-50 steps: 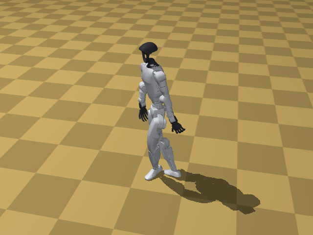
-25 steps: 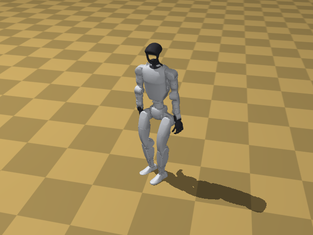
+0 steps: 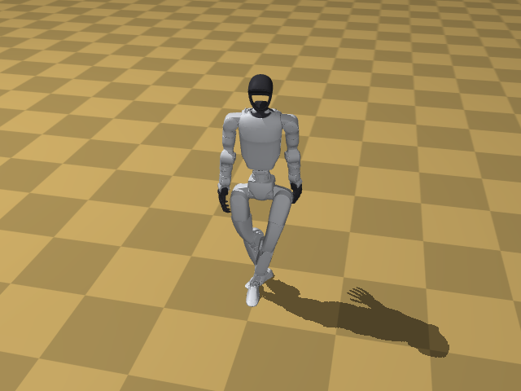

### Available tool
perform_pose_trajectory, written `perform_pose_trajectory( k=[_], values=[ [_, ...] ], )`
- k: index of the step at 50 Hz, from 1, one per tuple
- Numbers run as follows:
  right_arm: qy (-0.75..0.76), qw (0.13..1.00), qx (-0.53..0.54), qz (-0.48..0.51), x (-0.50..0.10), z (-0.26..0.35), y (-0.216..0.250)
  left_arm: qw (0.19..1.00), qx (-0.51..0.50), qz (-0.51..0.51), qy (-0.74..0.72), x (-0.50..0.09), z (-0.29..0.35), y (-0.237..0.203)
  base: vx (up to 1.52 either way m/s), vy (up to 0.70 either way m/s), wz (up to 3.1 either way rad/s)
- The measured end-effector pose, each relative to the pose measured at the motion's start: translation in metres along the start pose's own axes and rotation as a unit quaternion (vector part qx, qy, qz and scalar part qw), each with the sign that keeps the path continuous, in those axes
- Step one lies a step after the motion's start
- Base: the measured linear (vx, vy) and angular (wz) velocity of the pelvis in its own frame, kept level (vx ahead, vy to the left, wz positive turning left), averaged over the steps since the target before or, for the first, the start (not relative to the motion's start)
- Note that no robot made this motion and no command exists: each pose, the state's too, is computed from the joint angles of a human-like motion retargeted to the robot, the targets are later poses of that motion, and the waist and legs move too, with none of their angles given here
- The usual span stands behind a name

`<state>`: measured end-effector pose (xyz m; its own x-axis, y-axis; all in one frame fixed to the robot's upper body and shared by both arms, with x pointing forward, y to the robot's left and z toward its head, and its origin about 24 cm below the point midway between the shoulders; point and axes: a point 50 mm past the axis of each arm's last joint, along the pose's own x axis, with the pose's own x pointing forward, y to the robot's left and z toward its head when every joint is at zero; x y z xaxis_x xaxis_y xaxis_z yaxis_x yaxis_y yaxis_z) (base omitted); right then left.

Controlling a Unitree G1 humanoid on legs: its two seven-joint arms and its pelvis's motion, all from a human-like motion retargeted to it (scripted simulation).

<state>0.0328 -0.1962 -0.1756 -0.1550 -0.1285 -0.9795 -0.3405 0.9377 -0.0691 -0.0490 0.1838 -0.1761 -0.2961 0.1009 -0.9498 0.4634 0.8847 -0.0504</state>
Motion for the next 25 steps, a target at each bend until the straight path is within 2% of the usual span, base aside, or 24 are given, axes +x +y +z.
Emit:
perform_pose_trajectory(
  k=[7, 15, 20, 25],
  values=[
    [0.005, 0.999, -0.045, -0.018, 0.001, -0.003, 0.003, 0.996, -0.001, 0.061, -0.062, -0.012, 0.043, 0.032, 0.19, -0.12, -0.25],
    [0.046, 0.999, -0.029, 0.007, 0.005, -0.030, 0.006, 0.975, 0.029, 0.147, -0.163, -0.044, 0.102, 0.083, 0.18, -0.13, -0.04],
    [0.077, 0.997, -0.011, 0.025, 0.007, -0.051, 0.010, 0.957, 0.017, 0.176, -0.228, -0.063, 0.127, 0.100, 0.27, -0.21, 0.12],
    [0.107, 0.993, -0.005, 0.044, 0.006, -0.066, 0.020, 0.956, 0.006, 0.174, -0.235, -0.063, 0.125, 0.104, 0.31, -0.22, -0.44]
  ],
)
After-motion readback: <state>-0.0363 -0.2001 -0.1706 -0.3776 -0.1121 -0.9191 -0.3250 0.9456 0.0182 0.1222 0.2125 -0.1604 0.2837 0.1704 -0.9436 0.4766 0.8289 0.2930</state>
